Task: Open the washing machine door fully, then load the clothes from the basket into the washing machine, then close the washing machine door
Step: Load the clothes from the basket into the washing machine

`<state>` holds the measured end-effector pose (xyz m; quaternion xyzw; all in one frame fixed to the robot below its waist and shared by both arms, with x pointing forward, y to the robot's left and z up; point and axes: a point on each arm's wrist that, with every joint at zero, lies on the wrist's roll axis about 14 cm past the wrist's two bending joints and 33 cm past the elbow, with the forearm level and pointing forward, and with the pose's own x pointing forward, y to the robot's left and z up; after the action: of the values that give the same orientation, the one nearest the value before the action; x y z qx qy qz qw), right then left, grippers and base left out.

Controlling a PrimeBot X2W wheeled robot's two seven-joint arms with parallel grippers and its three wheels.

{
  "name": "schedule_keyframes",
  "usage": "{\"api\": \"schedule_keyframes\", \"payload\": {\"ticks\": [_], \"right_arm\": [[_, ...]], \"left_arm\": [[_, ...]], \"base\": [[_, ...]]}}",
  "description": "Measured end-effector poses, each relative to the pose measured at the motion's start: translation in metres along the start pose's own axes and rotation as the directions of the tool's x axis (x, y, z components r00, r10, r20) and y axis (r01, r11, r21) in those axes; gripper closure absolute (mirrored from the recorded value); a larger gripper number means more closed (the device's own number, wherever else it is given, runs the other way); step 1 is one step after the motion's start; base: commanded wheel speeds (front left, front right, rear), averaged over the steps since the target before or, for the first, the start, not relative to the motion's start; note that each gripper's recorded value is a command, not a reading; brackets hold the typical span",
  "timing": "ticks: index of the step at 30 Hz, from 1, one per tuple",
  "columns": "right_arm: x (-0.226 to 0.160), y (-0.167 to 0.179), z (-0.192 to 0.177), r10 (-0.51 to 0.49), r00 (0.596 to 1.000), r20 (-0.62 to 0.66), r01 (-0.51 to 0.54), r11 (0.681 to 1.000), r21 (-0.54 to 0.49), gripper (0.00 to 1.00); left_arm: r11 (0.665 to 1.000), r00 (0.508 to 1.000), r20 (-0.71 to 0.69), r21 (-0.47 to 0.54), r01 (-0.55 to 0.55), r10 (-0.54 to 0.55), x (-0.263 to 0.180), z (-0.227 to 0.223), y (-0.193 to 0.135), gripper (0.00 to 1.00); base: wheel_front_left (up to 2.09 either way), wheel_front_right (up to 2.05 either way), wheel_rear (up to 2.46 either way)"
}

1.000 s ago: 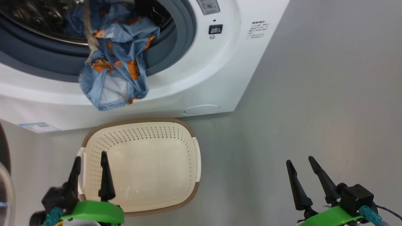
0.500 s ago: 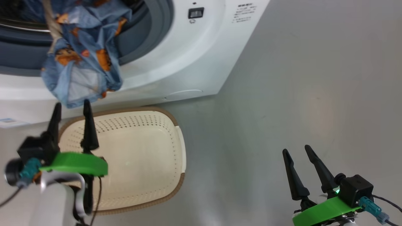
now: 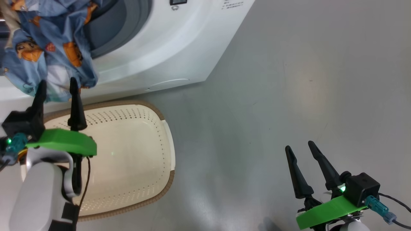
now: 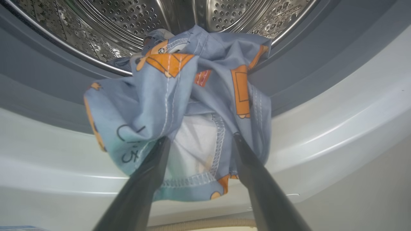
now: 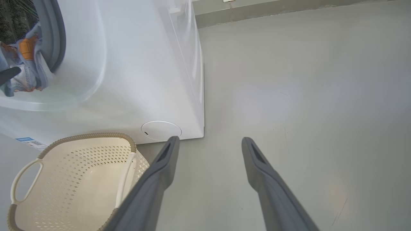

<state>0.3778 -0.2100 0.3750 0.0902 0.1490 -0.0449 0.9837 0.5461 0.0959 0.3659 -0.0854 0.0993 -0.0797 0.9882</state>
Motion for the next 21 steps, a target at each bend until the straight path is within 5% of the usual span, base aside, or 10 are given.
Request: {"api": "schedule_keyframes", "payload": {"ticks": [21], "right_arm": [[0.005, -0.004, -0.008, -0.012, 1.0, -0.023, 0.012, 1.0, -0.001, 0.0]], "left_arm": [[0.999, 0.999, -0.031, -0.01, 0.039, -0.039, 0.031, -0.018, -0.027, 0.0]], "base": [[0.0, 0.0, 0.0]]}}
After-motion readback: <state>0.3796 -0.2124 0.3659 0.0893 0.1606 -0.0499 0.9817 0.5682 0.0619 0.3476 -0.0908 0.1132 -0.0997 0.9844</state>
